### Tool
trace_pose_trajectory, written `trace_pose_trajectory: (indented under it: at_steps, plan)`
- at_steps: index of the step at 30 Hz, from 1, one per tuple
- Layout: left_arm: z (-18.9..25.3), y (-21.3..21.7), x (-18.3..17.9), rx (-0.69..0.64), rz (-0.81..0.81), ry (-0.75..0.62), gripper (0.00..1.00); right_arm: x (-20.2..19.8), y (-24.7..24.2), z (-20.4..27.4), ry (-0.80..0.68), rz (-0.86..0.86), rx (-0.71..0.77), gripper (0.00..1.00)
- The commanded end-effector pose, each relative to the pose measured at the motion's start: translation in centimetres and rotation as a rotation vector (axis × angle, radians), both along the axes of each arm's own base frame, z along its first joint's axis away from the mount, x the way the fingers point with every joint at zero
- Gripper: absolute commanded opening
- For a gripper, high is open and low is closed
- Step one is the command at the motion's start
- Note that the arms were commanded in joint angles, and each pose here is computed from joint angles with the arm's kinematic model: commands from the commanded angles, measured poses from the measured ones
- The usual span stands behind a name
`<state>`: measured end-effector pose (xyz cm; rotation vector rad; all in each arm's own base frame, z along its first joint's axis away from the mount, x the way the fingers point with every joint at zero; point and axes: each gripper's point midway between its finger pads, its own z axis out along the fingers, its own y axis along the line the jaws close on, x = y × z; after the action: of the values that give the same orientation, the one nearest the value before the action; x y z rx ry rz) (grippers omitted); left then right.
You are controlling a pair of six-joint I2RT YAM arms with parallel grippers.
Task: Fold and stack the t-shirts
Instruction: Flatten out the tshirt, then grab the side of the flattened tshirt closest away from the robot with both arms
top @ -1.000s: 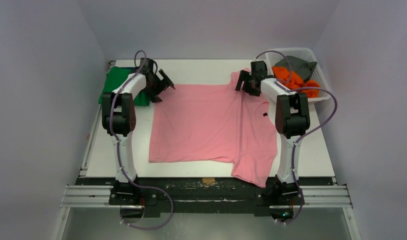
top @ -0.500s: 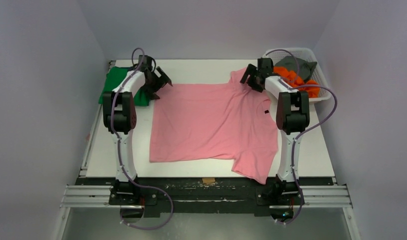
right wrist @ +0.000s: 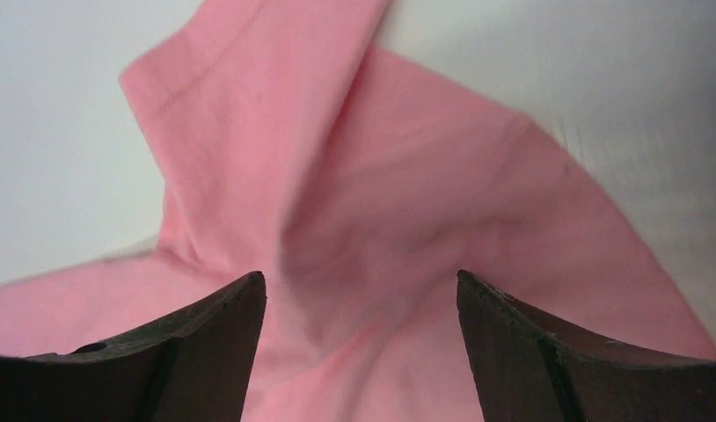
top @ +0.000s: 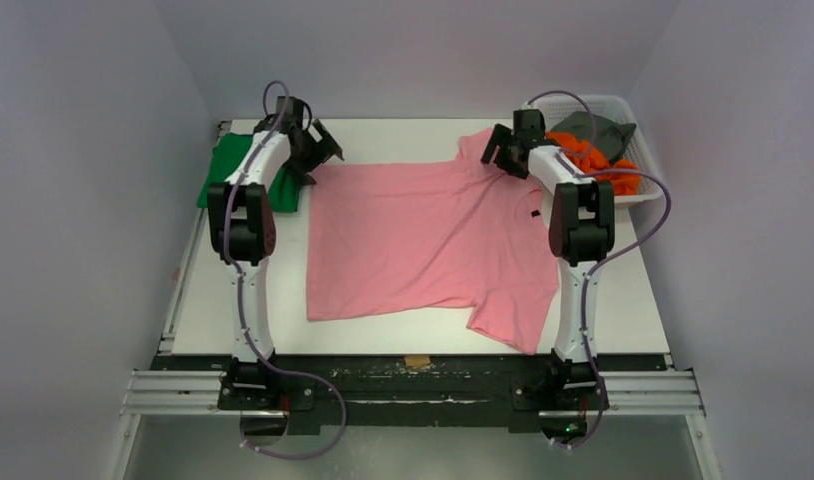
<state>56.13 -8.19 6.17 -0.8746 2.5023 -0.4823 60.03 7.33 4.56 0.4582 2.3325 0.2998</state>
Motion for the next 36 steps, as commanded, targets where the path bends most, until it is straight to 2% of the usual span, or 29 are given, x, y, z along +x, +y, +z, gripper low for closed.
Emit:
trace_pose_trajectory:
  at_steps: [1,3,7,12,13,17,22,30,33,36]
  plan:
    - [12.8,-0.6,-3.6,0.116,-0.071,-0.211,1.00,-3.7,1.7,8.9,-0.100,0.056,-0.126,0.78]
    - [14.7,-0.6,-7.5,0.154,-0.073,-0.229,1.00,-6.6,1.9,10.8,-0.115,0.055,-0.160,0.78]
    - [14.1,-0.4,-16.7,0.244,-0.060,-0.221,1.00,-14.3,2.1,11.4,-0.076,0.024,-0.191,0.79]
    - [8.4,0.7,-28.7,0.282,-0.014,-0.112,1.00,-24.0,0.0,9.1,-0.019,-0.082,-0.154,0.79]
    - [6.1,1.0,-31.2,0.285,-0.012,-0.072,0.99,-25.5,-0.7,9.0,-0.022,-0.116,-0.147,0.79]
    - [1.1,0.6,-37.1,0.230,-0.008,-0.009,0.94,-29.3,-1.6,9.4,-0.079,-0.163,-0.087,0.79]
    - [-2.5,0.8,-39.7,0.201,0.042,0.068,0.79,-31.6,-2.4,9.1,-0.082,-0.187,-0.080,0.79]
    - [-4.3,-0.2,-38.6,0.176,0.066,0.092,0.59,-31.8,-2.2,8.0,-0.044,-0.173,-0.085,0.77]
    - [-4.5,0.1,-38.0,0.204,0.079,0.103,0.53,-31.9,-2.3,8.0,-0.037,-0.176,-0.091,0.77]
    - [-4.6,-0.6,-37.5,0.191,0.046,0.105,0.31,-32.2,-2.8,7.9,-0.036,-0.195,-0.102,0.77]
